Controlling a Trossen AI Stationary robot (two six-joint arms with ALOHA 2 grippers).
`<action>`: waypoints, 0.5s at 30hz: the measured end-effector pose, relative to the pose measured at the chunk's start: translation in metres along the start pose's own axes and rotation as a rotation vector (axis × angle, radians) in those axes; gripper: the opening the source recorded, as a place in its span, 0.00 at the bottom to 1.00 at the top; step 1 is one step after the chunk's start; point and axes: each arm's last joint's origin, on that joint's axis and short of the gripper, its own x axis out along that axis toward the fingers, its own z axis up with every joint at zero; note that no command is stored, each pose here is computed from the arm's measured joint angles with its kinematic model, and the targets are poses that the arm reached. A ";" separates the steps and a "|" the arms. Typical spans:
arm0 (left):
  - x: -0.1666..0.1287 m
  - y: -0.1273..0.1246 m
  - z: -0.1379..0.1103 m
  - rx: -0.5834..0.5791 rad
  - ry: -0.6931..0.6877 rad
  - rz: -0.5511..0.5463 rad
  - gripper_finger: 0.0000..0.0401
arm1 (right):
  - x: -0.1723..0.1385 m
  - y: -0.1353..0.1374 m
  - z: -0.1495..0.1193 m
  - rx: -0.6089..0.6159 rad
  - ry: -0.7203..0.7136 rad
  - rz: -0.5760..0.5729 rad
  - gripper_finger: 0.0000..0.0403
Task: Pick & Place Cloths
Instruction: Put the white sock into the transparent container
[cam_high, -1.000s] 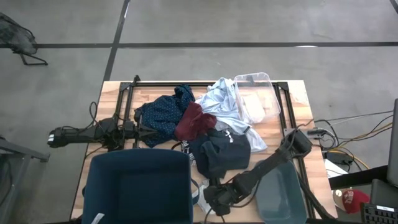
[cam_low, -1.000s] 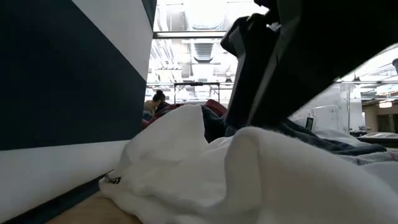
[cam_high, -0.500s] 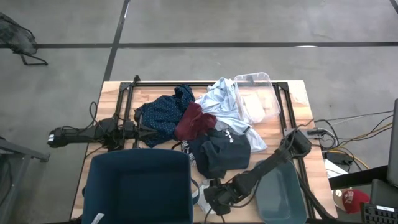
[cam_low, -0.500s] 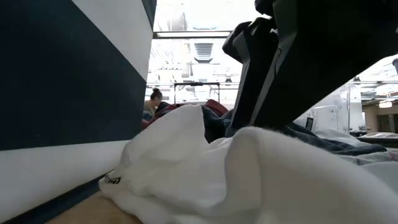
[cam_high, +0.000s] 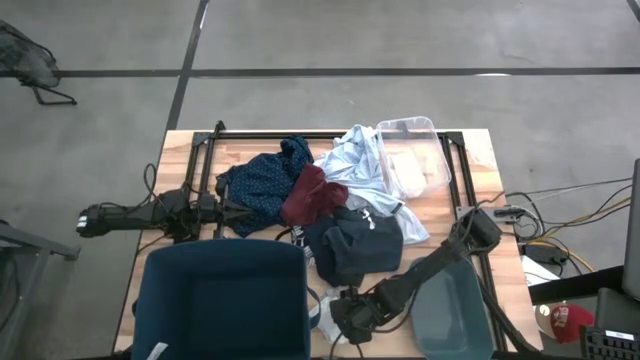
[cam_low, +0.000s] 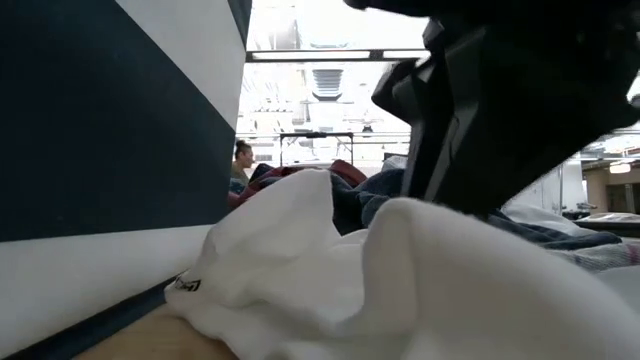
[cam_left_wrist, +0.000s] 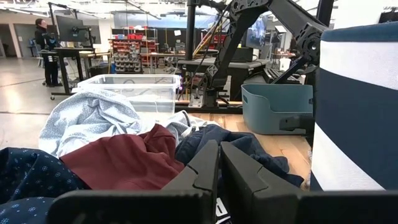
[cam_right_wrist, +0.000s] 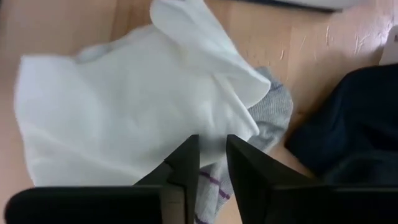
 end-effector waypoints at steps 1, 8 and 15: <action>0.000 0.000 0.000 0.000 0.000 0.000 0.06 | 0.001 0.000 -0.001 0.000 0.001 -0.001 0.17; 0.000 0.000 0.000 0.000 0.000 0.000 0.06 | 0.002 0.000 -0.002 0.000 0.000 0.000 0.07; 0.000 0.000 0.000 0.000 0.000 0.000 0.06 | 0.002 -0.001 -0.001 -0.001 -0.013 -0.016 0.02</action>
